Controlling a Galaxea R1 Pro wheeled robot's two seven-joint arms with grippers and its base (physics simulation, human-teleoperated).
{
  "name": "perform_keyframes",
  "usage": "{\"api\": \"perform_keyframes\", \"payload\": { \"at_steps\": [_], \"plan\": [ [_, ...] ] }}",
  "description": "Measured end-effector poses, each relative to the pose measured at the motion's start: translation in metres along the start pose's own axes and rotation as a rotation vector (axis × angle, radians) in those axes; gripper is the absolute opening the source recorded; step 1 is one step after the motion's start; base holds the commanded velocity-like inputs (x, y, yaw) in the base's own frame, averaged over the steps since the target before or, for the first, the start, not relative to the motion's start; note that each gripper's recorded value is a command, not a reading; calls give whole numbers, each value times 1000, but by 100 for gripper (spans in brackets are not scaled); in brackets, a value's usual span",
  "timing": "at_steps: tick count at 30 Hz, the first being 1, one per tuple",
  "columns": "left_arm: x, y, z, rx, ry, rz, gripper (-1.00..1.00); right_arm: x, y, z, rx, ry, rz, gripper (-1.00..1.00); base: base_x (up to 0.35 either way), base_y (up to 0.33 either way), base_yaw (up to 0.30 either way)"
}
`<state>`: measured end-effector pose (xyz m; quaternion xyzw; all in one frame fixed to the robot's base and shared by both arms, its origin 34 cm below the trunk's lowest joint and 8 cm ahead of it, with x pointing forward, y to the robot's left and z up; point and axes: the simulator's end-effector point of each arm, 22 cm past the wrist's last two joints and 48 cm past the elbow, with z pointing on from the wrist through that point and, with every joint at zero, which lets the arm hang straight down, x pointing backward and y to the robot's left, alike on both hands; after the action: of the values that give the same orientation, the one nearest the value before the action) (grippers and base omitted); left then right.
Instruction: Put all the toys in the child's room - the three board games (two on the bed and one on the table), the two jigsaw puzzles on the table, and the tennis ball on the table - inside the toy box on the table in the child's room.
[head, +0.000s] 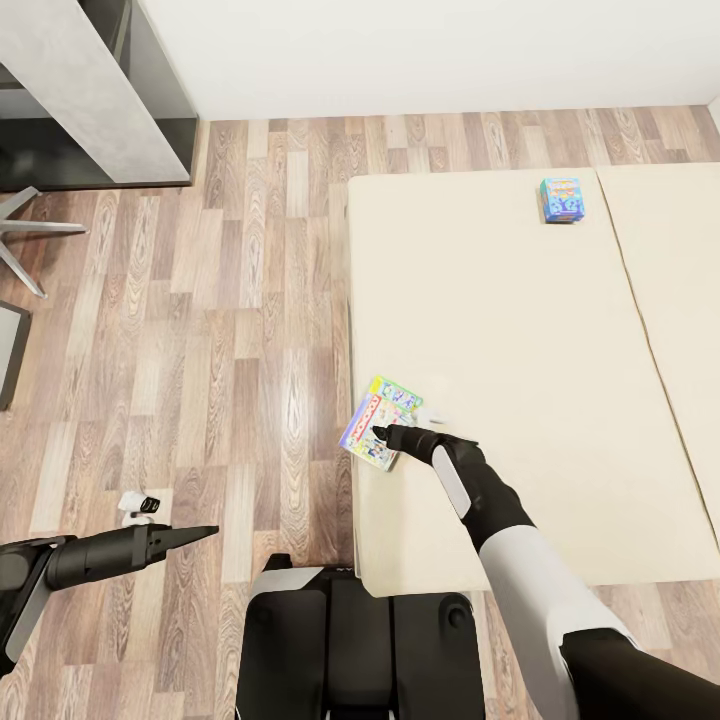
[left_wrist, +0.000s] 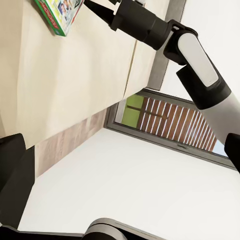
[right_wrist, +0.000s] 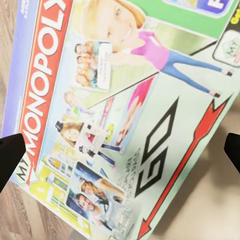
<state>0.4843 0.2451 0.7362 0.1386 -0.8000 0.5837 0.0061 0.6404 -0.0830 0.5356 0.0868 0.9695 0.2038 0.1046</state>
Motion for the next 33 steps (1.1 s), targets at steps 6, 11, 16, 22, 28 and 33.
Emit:
{"api": "perform_keyframes", "payload": {
  "at_steps": [6, 11, 16, 22, 28, 33],
  "plan": [
    [0, 0, 0, 0, 0, 0, 100, 0, 1, 0, -2, 0, 0, 100, 0, 0, 0],
    [0, 0, 0, 0, 0, 1, 100, 1, 6, 1, -8, 2, 2, 100, 0, 0, 0],
    [0, 0, 0, 0, 0, 0, 100, 1, 8, 1, -14, 2, 3, 100, 0, 0, 0],
    [0, 0, 0, 0, 0, 0, 100, 1, 9, 1, -18, 2, 5, 100, 0, 0, 0],
    [0, 0, -1, -1, 0, 1, 100, 1, 10, 1, -20, 2, 7, 100, 0, 0, 0],
    [0, 0, -1, -1, 0, 1, 100, 1, 10, 1, -21, 2, 8, 100, 0, 0, 0]
  ]
}}
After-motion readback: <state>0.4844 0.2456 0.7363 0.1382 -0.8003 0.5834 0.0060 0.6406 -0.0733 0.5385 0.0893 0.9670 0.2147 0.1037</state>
